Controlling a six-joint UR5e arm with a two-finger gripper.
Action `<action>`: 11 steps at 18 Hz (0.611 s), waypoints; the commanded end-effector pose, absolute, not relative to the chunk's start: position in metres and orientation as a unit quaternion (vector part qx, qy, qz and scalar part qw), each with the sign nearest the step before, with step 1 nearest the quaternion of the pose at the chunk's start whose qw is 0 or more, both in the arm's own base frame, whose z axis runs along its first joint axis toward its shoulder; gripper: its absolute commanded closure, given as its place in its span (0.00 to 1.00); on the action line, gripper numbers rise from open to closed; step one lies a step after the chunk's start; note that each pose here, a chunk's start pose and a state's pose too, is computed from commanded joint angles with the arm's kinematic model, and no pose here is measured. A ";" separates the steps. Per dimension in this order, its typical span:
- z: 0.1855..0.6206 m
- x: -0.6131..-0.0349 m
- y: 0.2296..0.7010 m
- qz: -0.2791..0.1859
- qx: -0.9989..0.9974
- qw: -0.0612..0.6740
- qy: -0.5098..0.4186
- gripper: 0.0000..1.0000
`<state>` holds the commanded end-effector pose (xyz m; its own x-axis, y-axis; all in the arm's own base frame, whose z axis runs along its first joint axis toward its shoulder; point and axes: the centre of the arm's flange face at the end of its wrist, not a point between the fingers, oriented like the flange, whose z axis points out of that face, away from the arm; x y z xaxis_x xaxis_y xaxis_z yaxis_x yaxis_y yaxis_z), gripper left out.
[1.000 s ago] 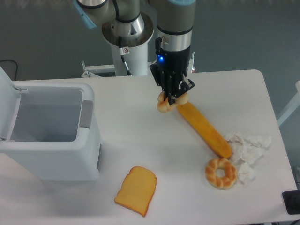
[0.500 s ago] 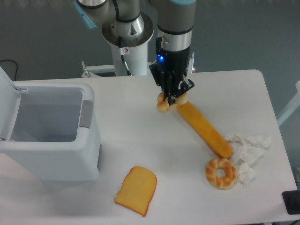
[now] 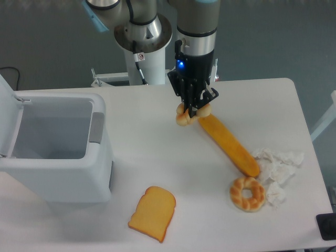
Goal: Place the round bread in the trash can
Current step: 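Hold the gripper closed on the small round bun near the long roll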
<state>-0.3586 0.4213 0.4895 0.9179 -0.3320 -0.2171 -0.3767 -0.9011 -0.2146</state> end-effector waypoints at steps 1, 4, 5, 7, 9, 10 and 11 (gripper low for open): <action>0.489 -0.358 0.421 0.086 -0.971 0.127 0.182 0.89; 0.493 -0.357 0.424 0.086 -0.969 0.136 0.185 0.89; 0.494 -0.357 0.424 0.087 -0.969 0.137 0.184 0.89; 0.494 -0.359 0.423 0.087 -0.970 0.136 0.184 0.90; 0.496 -0.359 0.424 0.086 -0.969 0.142 0.184 0.89; 0.497 -0.359 0.424 0.086 -0.969 0.145 0.183 0.89; 0.497 -0.359 0.424 0.084 -0.969 0.146 0.183 0.89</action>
